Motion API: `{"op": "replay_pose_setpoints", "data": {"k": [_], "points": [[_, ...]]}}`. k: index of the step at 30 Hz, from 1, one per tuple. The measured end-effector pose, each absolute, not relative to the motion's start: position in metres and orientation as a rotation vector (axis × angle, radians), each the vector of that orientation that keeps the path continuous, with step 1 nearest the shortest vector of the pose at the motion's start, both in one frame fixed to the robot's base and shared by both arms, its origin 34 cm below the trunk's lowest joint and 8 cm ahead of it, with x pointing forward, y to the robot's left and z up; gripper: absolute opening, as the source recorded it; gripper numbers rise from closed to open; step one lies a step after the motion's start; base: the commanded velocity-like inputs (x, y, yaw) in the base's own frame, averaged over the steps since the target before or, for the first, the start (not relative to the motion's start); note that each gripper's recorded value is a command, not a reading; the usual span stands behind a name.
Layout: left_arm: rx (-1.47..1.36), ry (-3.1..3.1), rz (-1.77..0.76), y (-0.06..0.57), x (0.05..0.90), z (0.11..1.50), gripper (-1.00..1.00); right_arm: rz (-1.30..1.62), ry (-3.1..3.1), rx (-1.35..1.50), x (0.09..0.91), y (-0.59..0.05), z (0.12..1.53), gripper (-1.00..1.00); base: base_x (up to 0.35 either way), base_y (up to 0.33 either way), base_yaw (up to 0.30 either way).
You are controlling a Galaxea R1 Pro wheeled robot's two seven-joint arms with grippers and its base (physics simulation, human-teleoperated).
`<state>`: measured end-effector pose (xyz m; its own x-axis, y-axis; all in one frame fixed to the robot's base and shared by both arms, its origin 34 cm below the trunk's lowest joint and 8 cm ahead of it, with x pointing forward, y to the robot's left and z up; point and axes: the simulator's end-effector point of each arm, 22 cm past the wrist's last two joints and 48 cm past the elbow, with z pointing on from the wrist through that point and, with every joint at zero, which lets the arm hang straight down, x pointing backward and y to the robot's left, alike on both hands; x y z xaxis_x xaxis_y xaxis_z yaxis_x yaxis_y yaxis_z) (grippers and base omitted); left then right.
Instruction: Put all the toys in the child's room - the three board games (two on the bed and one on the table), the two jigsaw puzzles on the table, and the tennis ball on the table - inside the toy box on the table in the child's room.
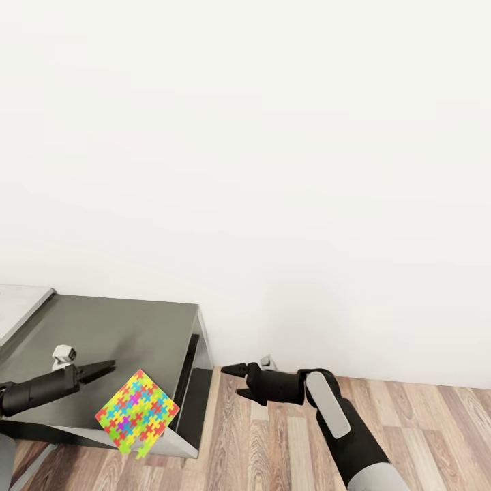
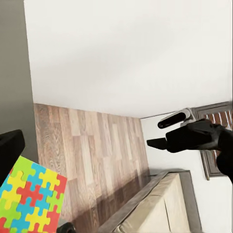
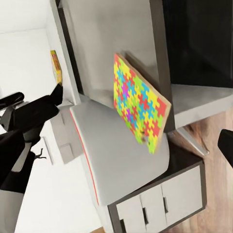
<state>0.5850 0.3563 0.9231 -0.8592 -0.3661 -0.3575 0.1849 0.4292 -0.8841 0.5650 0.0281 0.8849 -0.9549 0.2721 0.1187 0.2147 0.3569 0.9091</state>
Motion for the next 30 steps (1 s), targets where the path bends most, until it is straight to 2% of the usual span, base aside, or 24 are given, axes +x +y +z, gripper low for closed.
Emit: {"op": "replay_pose_setpoints", "data": {"k": [8,30], "points": [[-0.126,2.125,-1.514,0.350,0.582,0.937,1.00,1.687,2.572,0.473,0.564,0.029,0.877,1.00,0.000,0.045,0.000],[-0.122,2.124,-1.516,0.349,0.581,0.937,1.00,1.678,2.615,0.494,0.563,0.029,0.865,1.00,0.000,0.032,0.000]]}}
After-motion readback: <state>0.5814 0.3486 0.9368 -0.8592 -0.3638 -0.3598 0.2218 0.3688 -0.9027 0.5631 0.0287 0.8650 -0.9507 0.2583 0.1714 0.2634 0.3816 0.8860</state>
